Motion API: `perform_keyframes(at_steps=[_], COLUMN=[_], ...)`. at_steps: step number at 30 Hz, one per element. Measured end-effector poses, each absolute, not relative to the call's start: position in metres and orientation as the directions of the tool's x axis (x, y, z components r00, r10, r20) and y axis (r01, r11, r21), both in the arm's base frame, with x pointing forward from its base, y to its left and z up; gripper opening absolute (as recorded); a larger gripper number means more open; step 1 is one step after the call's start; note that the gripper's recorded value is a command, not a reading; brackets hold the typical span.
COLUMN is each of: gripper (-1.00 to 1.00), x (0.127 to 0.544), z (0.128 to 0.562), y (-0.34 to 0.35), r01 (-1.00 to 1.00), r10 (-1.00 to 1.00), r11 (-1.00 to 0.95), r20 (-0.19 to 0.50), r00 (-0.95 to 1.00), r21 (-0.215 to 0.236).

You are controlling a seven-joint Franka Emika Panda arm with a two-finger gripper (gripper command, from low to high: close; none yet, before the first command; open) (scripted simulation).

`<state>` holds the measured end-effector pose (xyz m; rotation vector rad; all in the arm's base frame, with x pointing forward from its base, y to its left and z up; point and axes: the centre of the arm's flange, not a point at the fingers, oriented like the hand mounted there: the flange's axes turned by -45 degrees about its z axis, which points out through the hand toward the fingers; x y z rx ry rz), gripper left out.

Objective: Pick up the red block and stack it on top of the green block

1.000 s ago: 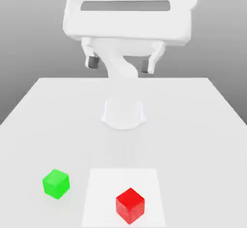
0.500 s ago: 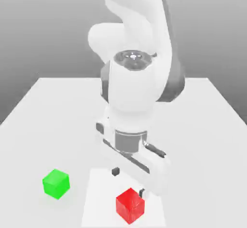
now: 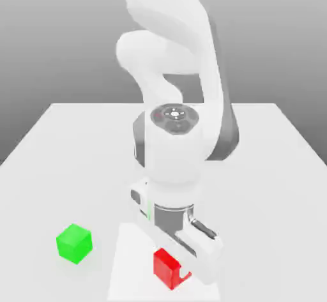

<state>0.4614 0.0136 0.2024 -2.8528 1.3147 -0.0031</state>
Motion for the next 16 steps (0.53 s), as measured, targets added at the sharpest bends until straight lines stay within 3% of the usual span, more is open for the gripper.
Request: perform_keyframes(at_steps=[4, 8, 12, 13, 16], gripper=[-1.0, -1.0, -1.0, 1.0, 1.0], x=[0.435, 0.377, 0.376, 0.375, 0.375], z=[0.224, 0.232, 0.194, 0.185, 0.185], y=[-0.08, -0.192, -0.188, -0.187, -0.187], r01=[-0.932, -0.998, -0.996, -0.996, -0.996], r10=[-0.932, -0.998, -0.996, -0.996, -0.996], r11=[-0.361, 0.065, 0.09, 0.09, 0.09], r20=[0.008, 0.004, 0.002, 0.001, 0.001], r00=[0.361, -0.065, -0.09, -0.09, -0.09], r21=[0.01, 0.001, -0.001, -0.002, -0.002])
